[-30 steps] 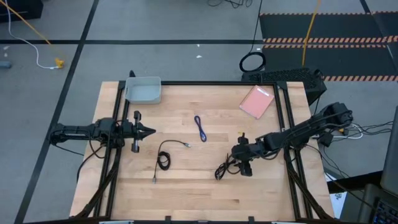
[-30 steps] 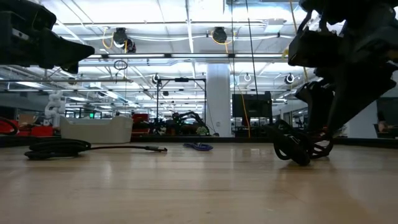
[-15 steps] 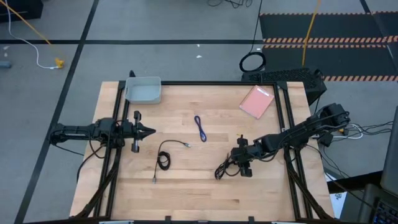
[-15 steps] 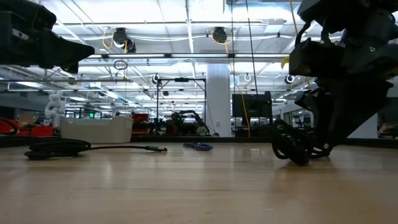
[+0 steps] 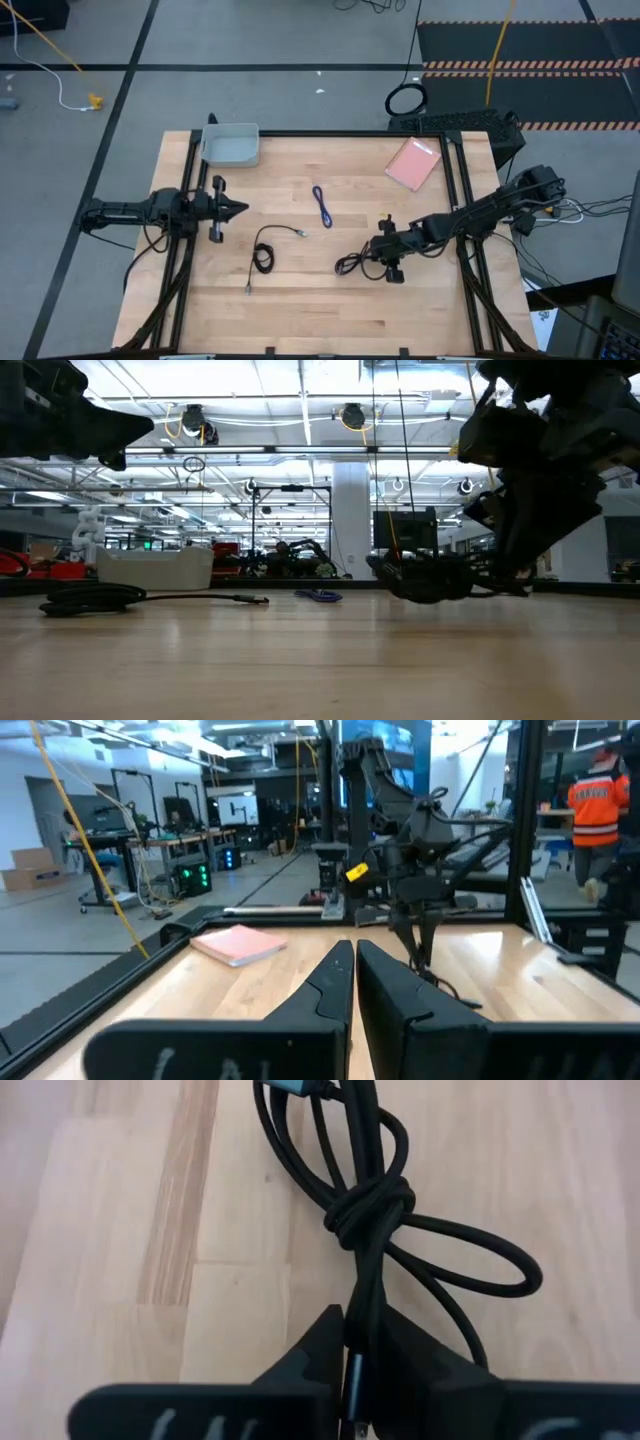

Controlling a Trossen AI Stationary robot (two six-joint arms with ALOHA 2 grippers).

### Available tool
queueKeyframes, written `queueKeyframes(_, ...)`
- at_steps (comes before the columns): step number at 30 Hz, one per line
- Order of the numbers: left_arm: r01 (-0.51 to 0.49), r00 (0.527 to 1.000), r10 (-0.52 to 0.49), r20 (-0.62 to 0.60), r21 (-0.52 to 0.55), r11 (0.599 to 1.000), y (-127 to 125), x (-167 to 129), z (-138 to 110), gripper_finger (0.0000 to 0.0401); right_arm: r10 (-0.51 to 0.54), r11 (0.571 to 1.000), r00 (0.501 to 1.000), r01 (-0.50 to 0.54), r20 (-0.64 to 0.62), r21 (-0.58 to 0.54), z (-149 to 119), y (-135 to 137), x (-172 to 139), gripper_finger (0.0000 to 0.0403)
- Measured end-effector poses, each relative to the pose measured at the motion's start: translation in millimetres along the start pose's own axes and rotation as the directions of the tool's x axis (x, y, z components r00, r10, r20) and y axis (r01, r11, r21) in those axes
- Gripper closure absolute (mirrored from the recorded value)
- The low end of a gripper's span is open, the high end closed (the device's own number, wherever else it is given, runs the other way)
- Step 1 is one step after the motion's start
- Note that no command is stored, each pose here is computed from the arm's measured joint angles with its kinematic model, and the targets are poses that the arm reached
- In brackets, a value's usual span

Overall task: Pick and place USB-C Cables
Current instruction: Put the right black charger cable into the white bin

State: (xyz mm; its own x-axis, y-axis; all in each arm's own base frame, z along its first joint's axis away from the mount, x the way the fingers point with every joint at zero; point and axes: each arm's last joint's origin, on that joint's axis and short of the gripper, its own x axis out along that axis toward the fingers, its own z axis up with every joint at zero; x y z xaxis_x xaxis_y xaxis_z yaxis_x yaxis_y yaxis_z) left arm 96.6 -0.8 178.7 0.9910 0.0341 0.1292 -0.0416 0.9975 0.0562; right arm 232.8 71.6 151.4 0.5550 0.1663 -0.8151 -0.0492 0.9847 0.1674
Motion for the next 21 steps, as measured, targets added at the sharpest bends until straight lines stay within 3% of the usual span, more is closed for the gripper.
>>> queueKeyframes(5,-0.050,0.999,0.050,0.010,-0.004,0.999,1.4,1.4,1.4,0.0380,-0.007,1.000,0.997,0.008,0.077,-0.003,7.9,-5.5,-14.0,0.0365)
queueKeyframes(11,-0.082,0.996,0.082,-0.023,0.017,0.997,2.4,9.8,9.1,0.0380,-0.107,0.993,0.975,0.116,0.195,-0.036,17.2,-16.6,-34.5,0.0368)
queueKeyframes(18,-0.090,0.990,0.093,-0.107,0.026,0.996,3.3,32.5,36.6,0.0377,-0.236,0.952,0.902,0.289,0.362,-0.100,29.9,-30.5,-59.5,0.0363)
queueKeyframes(21,-0.087,0.984,0.090,-0.152,0.030,0.996,3.0,47.0,46.2,0.0354,-0.275,0.924,0.857,0.360,0.436,-0.125,36.1,-35.5,-69.6,0.0363)
